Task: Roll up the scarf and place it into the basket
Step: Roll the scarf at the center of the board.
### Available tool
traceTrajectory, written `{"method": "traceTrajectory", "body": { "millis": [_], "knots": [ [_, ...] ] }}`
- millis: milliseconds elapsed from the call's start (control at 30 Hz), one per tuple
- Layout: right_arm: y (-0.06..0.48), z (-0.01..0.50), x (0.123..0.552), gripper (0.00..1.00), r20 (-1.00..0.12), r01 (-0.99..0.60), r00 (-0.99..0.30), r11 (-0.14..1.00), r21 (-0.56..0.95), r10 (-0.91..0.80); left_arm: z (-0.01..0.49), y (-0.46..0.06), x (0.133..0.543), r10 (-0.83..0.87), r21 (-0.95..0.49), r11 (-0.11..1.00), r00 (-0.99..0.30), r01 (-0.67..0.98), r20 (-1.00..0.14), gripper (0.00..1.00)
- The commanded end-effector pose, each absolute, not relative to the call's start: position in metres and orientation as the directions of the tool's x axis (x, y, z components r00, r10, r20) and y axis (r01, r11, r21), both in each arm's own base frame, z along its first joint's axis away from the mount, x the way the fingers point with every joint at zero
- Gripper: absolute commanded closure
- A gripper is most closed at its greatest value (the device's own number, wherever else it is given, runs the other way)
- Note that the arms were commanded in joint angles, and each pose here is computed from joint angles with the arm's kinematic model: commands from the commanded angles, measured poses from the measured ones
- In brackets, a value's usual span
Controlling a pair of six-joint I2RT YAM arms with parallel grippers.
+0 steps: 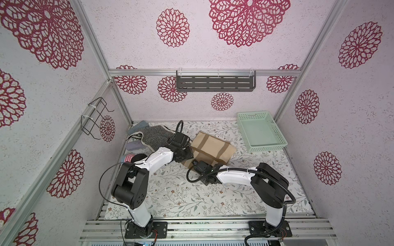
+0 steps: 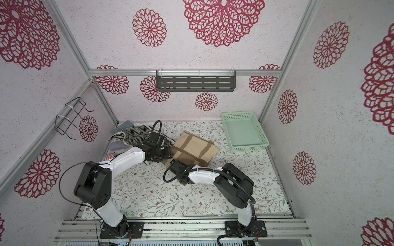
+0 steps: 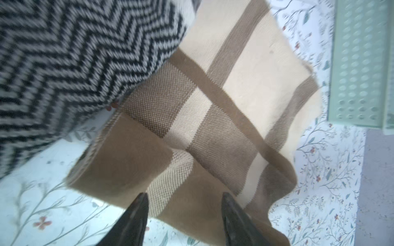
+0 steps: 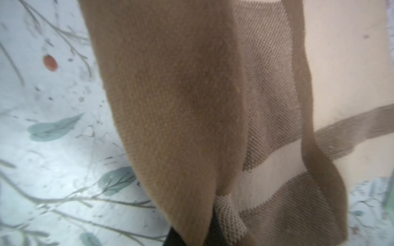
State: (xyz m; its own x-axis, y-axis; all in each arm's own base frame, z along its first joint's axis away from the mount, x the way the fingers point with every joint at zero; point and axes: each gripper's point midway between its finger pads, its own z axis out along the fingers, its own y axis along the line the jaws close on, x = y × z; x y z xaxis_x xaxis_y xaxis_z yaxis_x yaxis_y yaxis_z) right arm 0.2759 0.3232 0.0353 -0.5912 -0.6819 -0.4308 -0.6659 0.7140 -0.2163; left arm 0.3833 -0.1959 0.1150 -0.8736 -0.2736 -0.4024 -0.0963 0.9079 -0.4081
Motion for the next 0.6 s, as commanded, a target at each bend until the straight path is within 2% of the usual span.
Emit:
{"method": "traceTrajectory", "body": {
  "millis": [0, 100, 200, 300, 467, 567],
  "knots": [
    [0.351, 0.046, 0.222, 1.00, -0.327, -0.619, -0.780, 0.737, 0.271, -0.534, 0.134, -0.175, 0.376, -0.302, -0.374, 0.918, -0.838, -0.128, -0.455, 0.39],
    [0.362, 0.062, 0.213, 1.00, -0.267, -0.478, -0.878, 0.689, 0.545, -0.397, 0.137, -0.172, 0.367, -0.305, -0.377, 0.917, -0.835, -0.128, -0.459, 0.39],
    [0.357, 0.071, 0.220, 1.00, -0.193, -0.345, -0.935, 0.634, 0.693, -0.297, 0.133, -0.175, 0.359, -0.285, -0.369, 0.923, -0.843, -0.112, -0.456, 0.39],
    [0.347, 0.075, 0.233, 1.00, -0.151, -0.278, -0.956, 0.604, 0.747, -0.252, 0.125, -0.185, 0.354, -0.249, -0.360, 0.929, -0.862, -0.084, -0.441, 0.41],
    [0.335, 0.073, 0.250, 1.00, -0.091, -0.208, -0.970, 0.577, 0.790, -0.225, 0.119, -0.218, 0.352, -0.172, -0.375, 0.927, -0.889, 0.000, -0.424, 0.51],
    [0.327, 0.063, 0.260, 1.00, -0.057, -0.185, -0.972, 0.597, 0.781, -0.226, 0.114, -0.236, 0.354, -0.138, -0.384, 0.923, -0.898, 0.036, -0.417, 0.53]
  ]
}}
